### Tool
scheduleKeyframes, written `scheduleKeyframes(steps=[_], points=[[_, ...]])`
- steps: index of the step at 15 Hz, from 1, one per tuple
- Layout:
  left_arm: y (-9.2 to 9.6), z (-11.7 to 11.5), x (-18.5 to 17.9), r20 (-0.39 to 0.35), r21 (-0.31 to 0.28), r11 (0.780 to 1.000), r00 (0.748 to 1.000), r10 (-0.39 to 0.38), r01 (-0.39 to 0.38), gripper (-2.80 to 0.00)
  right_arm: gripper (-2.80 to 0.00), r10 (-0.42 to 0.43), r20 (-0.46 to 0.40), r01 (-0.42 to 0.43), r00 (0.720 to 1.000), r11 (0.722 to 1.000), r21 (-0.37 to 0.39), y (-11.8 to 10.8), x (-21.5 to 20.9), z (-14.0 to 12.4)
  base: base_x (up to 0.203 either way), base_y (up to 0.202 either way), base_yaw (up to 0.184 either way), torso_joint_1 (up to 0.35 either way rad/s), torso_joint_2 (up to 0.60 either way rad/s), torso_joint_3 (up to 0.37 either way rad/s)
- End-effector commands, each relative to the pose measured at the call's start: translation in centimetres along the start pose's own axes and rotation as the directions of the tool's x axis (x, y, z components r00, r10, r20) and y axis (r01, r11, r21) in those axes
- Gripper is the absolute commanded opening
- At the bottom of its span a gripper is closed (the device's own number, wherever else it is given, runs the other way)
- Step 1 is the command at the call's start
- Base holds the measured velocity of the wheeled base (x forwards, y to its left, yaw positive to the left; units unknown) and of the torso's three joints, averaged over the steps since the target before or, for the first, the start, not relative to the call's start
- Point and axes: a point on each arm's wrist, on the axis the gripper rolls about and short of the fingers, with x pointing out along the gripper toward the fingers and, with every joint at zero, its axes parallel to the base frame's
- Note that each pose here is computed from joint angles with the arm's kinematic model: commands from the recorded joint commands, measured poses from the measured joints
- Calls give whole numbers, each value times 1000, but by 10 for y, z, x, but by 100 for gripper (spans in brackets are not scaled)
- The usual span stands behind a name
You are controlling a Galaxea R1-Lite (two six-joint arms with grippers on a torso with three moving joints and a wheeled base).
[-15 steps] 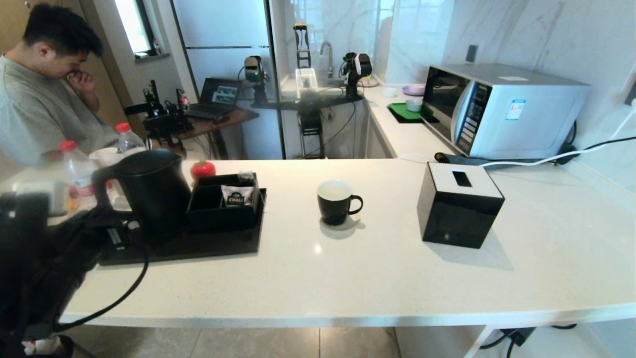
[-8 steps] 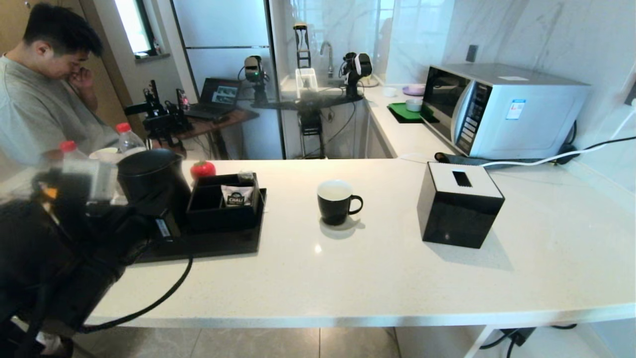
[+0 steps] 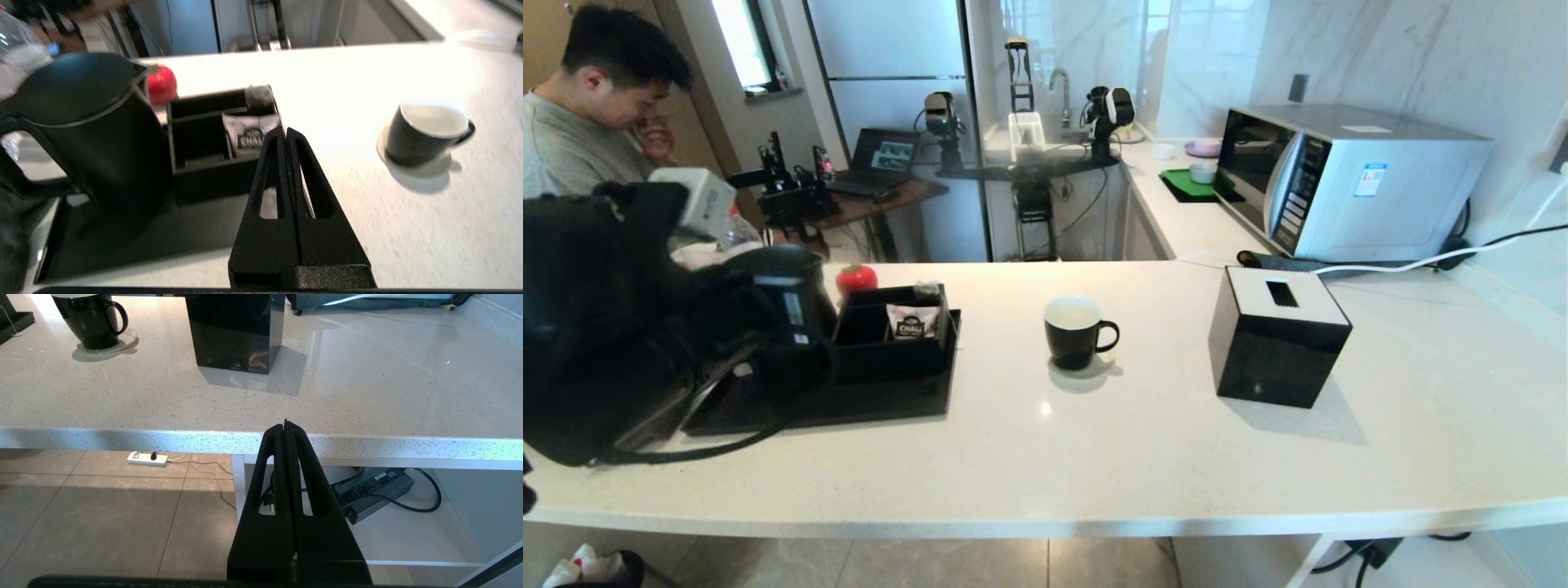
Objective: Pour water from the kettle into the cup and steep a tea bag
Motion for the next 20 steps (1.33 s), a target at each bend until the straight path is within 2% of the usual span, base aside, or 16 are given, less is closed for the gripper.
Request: scheduleKeyframes(steps=[1,5,8,9,14,17,20], points=[[2,8,18,-43,2,1000,999,11,-11,-280,-280,0,-1,0,1000,1000,-1,0,0,0,0,0,0,0,0,0],[1,13,71,-98,7,999,995,35,-35,-280,-280,0,-1,0,1000,1000,-1,0,0,0,0,0,0,0,0,0],[7,5,113,-150,13,998,986,69,-68,-280,-280,0,-1,0,1000,1000,-1,0,0,0,0,0,0,0,0,0],[10,2,124,-165,14,997,983,81,-80,0,-280,0,-1,0,1000,1000,-1,0,0,0,0,0,0,0,0,0],[25,-17,177,-206,14,992,970,126,-126,0,-280,0,-1,0,1000,1000,-1,0,0,0,0,0,0,0,0,0],[26,-26,209,-226,17,991,965,132,-131,0,-280,0,-1,0,1000,1000,-1,0,0,0,0,0,0,0,0,0],[26,-34,226,-252,22,991,959,132,-131,0,-280,0,-1,0,1000,1000,-1,0,0,0,0,0,0,0,0,0]])
